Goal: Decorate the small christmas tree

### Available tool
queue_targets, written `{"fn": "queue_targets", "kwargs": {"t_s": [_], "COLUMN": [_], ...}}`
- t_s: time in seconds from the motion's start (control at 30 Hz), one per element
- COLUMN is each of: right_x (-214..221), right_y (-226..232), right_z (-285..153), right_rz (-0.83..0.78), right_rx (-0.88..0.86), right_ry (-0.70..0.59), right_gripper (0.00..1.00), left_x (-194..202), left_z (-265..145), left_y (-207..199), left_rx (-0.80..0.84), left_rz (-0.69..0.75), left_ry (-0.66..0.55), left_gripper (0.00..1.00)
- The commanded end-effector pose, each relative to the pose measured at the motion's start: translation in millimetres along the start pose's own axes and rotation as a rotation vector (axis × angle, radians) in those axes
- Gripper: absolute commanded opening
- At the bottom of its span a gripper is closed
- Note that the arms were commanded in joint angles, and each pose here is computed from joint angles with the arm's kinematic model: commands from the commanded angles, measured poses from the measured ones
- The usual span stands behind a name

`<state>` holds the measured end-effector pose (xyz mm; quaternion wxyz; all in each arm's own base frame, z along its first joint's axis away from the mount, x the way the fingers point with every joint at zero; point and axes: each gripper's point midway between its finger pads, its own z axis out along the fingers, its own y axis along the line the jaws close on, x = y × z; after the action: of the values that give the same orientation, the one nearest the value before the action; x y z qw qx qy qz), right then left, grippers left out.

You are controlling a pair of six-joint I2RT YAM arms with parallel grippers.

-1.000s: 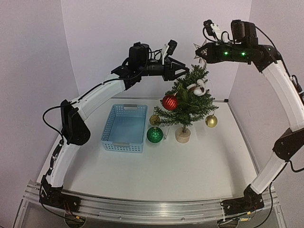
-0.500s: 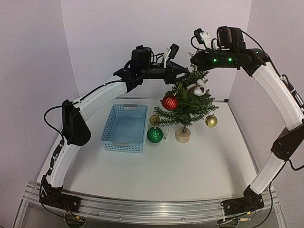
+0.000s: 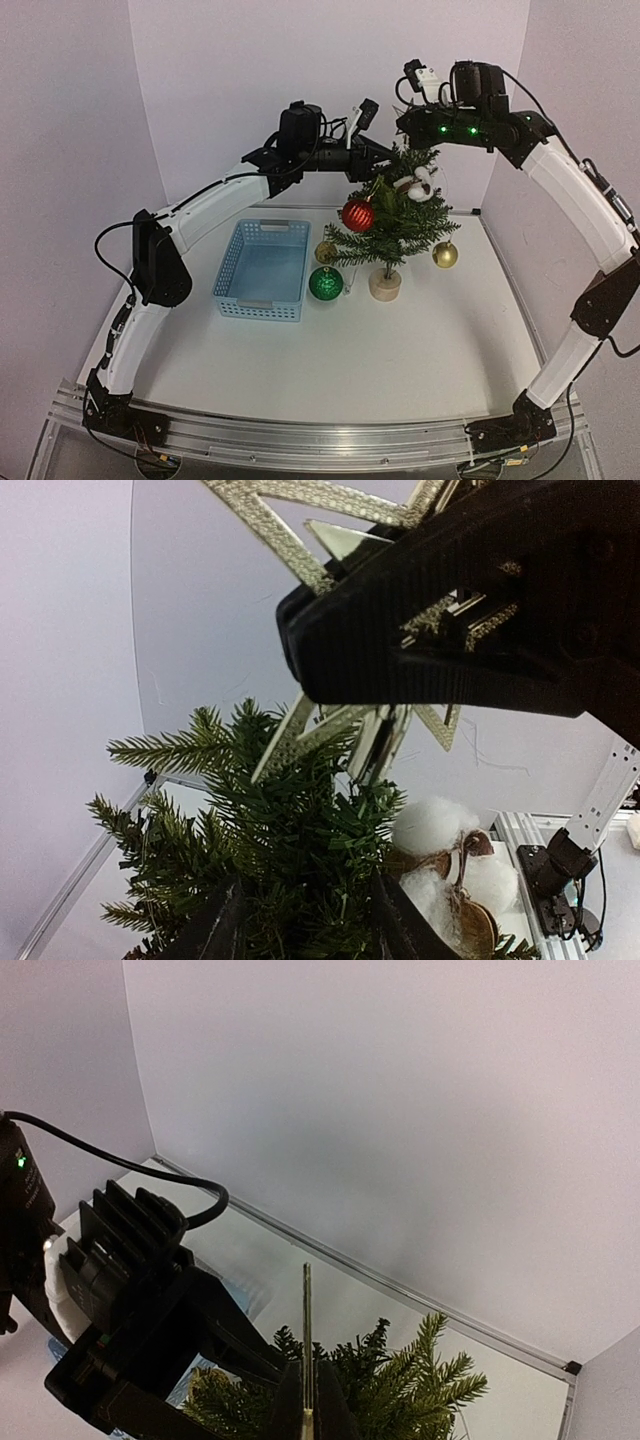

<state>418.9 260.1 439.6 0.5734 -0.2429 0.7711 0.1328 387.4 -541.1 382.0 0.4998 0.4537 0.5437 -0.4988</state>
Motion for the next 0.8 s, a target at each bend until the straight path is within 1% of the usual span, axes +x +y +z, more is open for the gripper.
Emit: {"fn": "queue_targets", "kwargs": {"t_s": [0.0,0.13,0.3,0.77], "right_x": [-30.5,-34.7,-29.3,-13.4], "right_y": [-8.4,-9.2,-11.7,-4.8], "right_z": [-25.7,-33.3,-40.8,-19.7], "right_rz": [-0.009,-0.011,-0.016,-0.01], "right_rx": [0.041,0.043,0.058,0.024], "right_ry": [-0.103,-0.111,-0.097,-0.046], "right_gripper": [0.0,0.0,0.0,0.0], "left_x": [-13.4,-13.2,-12.9,-13.3], "left_z": [-0.9,-0.7,-1.1,-1.5], "left_y": [-5.4,-5.6,-5.1,-5.7], "left_rx": [0.008,0.006,0.005,0.006], "left_rz": [0.018,0.018,0.021,0.023], "left_ry": [-0.036,-0.034,-0.032,-0.031], "left_gripper": [0.41,0.4,0.4,0.4]}}
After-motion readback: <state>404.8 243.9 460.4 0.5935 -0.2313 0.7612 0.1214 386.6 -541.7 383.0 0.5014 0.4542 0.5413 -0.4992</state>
